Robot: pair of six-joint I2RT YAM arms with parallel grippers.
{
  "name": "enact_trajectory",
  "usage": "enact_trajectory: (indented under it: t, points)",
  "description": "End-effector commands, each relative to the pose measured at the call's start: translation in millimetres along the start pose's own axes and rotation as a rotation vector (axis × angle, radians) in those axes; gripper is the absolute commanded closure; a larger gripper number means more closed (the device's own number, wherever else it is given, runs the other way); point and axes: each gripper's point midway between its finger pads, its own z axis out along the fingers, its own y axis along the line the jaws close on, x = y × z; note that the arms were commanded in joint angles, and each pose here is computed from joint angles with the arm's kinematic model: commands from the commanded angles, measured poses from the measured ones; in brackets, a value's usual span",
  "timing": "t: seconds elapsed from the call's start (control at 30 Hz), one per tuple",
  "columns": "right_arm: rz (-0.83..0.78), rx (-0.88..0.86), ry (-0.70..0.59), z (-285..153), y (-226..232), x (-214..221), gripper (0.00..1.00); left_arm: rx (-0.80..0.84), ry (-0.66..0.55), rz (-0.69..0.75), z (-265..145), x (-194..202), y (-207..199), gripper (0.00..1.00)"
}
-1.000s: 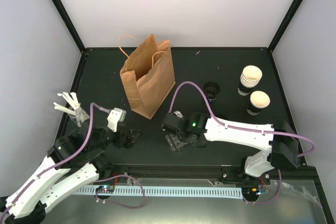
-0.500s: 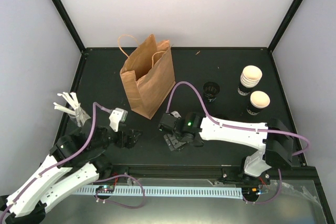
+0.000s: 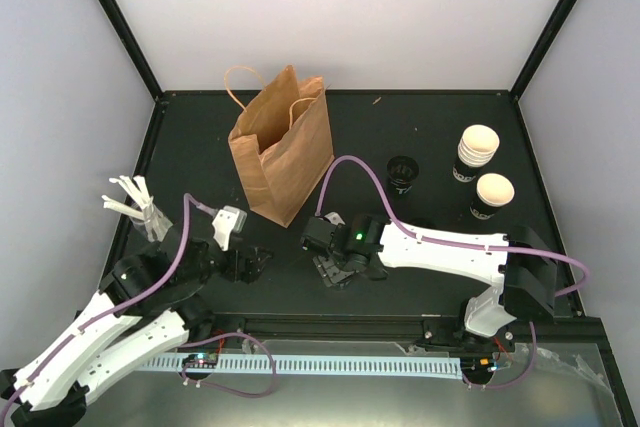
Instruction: Pack the takeout coffee
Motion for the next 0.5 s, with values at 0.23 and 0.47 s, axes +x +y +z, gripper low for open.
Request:
enact_trajectory:
  t: [0.23, 0.47]
  points:
    - [0.003, 0.011, -0.026, -7.4, -0.5, -6.1, 0.18, 0.02, -0.024, 0.008, 1.6, -12.2, -7.4, 0.01]
    - [-0.009, 0.016, -0.016, -2.0, 0.6, -5.1, 0.18, 0.021, -0.022, 0.007, 4.6, -13.5, -8.2, 0.01]
